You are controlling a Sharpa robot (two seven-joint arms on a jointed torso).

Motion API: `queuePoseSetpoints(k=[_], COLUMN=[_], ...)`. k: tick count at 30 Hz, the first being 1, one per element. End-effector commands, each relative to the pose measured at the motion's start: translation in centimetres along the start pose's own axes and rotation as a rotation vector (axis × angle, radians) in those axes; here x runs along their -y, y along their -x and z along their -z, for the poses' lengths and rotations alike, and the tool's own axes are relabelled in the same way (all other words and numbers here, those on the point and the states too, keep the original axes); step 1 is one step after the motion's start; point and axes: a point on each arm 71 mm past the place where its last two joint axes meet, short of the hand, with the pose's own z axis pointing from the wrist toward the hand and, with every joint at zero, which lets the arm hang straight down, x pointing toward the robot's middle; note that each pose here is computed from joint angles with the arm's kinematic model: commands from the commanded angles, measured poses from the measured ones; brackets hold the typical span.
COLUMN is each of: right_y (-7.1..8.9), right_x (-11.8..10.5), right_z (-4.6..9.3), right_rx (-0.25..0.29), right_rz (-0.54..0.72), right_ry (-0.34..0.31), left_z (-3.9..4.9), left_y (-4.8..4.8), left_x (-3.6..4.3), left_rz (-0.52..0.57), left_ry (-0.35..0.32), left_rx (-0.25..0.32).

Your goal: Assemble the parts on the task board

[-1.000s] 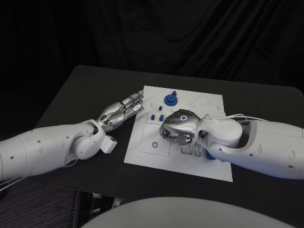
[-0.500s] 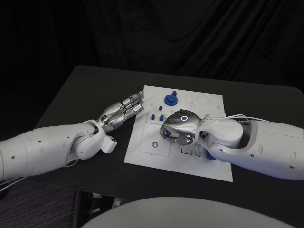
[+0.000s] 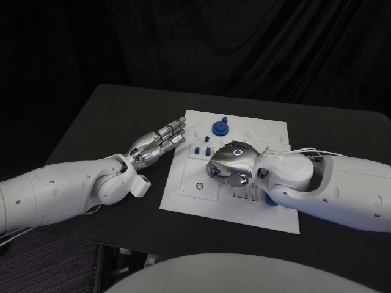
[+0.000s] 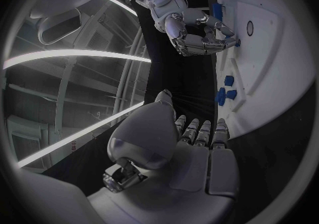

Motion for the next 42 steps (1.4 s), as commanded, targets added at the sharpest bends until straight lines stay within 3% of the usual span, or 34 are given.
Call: queuePoseSetpoints(k=[1, 42], right_y=[-0.3, -0.53], right_x=[0.01, 0.21], right_z=[0.08, 0.34], right_rx=[-0.009, -0.041], right_rz=[0.006, -0.028], right_ry=[-0.012, -0.037], left_z=[-0.05, 0.03], left_y=[-0.21, -0.22], left_x=[0.51, 0.03], left_rz=[0.014, 0.023], left_ry=[-0.079, -0.057], left_rx=[-0.013, -0.02])
